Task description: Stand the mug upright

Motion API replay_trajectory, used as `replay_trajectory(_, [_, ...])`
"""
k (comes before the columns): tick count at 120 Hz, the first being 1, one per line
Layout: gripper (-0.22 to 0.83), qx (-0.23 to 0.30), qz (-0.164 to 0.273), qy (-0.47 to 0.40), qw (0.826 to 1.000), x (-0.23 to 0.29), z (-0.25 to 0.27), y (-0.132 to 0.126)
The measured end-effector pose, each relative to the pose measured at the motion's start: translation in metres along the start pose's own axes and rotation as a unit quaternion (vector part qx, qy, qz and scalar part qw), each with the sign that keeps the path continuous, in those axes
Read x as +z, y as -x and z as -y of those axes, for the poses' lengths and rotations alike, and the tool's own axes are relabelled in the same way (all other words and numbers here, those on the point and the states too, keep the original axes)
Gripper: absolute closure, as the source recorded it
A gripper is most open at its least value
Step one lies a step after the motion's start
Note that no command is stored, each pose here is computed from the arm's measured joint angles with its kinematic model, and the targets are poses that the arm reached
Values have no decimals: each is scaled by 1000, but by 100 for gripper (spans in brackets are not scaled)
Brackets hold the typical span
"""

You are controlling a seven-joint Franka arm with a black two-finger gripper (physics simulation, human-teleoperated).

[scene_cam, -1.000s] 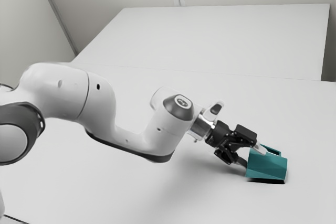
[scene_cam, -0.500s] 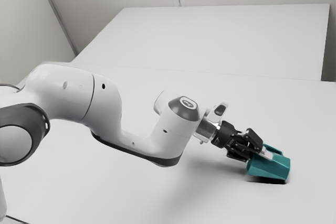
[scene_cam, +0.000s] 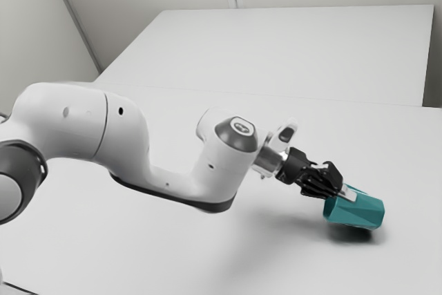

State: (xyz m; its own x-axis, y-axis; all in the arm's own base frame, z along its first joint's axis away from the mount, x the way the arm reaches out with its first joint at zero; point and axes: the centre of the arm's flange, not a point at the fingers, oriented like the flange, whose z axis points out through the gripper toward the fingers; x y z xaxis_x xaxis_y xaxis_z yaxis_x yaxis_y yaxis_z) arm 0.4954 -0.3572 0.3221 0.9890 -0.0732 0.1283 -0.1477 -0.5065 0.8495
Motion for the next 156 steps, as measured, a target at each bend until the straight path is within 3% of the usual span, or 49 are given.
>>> replay_trajectory(9, [78, 20, -13, -7, 1000, -21, -17, 2])
replay_trajectory(19, [78, 78, -20, -45, 996, -59, -43, 3])
replay_trajectory(43, [78, 157, 9, -170, 973, -155, -28, -37])
replay_trajectory(75, [78, 136, 76, -298, 942, -266, 26, -65])
replay_trajectory(100, [78, 140, 130, -372, 908, -286, 29, -61])
replay_trajectory(125, [78, 131, 144, -448, 873, -326, 46, -70])
replay_trajectory(156, [78, 100, 155, -474, 861, -326, 93, -74])
